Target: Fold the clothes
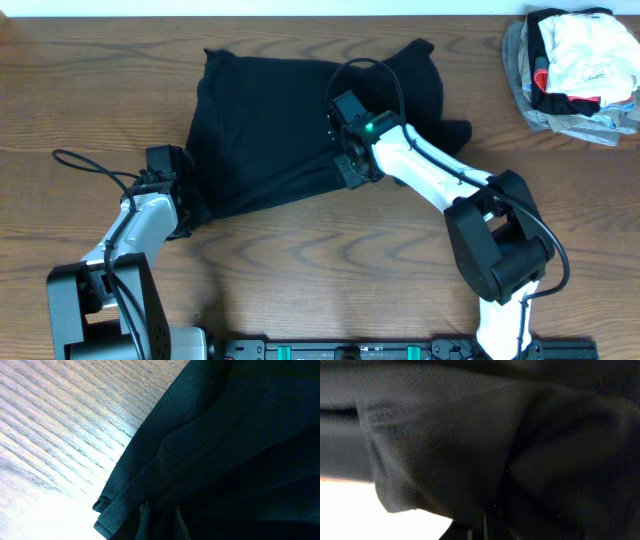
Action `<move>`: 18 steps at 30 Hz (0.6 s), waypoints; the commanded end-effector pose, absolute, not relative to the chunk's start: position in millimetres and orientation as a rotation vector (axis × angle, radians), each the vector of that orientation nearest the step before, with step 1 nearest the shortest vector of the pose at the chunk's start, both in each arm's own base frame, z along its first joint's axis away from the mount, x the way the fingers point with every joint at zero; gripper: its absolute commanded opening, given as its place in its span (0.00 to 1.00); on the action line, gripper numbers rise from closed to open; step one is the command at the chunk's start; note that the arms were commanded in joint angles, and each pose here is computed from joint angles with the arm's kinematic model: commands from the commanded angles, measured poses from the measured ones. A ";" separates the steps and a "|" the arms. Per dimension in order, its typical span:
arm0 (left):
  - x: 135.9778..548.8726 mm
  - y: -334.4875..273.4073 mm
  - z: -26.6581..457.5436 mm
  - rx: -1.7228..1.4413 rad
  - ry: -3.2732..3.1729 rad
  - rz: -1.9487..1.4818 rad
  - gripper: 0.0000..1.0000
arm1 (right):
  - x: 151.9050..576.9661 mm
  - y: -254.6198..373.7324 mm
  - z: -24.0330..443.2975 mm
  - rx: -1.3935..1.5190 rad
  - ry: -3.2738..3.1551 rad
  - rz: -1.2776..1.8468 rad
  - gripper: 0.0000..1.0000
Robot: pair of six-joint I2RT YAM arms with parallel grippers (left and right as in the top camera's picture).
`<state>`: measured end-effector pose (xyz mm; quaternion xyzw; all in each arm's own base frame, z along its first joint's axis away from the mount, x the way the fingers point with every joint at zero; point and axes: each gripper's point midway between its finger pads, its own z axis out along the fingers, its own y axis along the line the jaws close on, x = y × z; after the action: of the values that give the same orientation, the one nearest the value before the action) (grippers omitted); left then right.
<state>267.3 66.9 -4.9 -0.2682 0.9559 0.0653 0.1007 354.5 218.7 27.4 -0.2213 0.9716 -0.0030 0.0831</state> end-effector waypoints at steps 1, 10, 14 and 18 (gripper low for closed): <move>248.7 69.4 -10.3 -0.811 2.894 0.238 0.13 | 369.7 203.7 92.8 -0.540 2.822 0.029 0.01; 243.0 68.5 38.4 -0.804 2.848 0.226 0.14 | 315.9 124.8 165.3 -0.357 2.960 0.035 0.01; 229.5 66.2 57.3 -0.802 2.834 0.221 0.21 | 289.2 105.5 176.6 -0.299 3.042 0.061 0.01; 226.9 53.8 71.4 -0.789 2.805 0.111 0.23 | 267.1 93.3 179.6 -0.274 3.127 0.046 0.01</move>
<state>220.0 59.7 57.7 -0.2686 0.9572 0.0638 0.0873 273.2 95.9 171.2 -0.1021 0.9948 0.0034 0.0024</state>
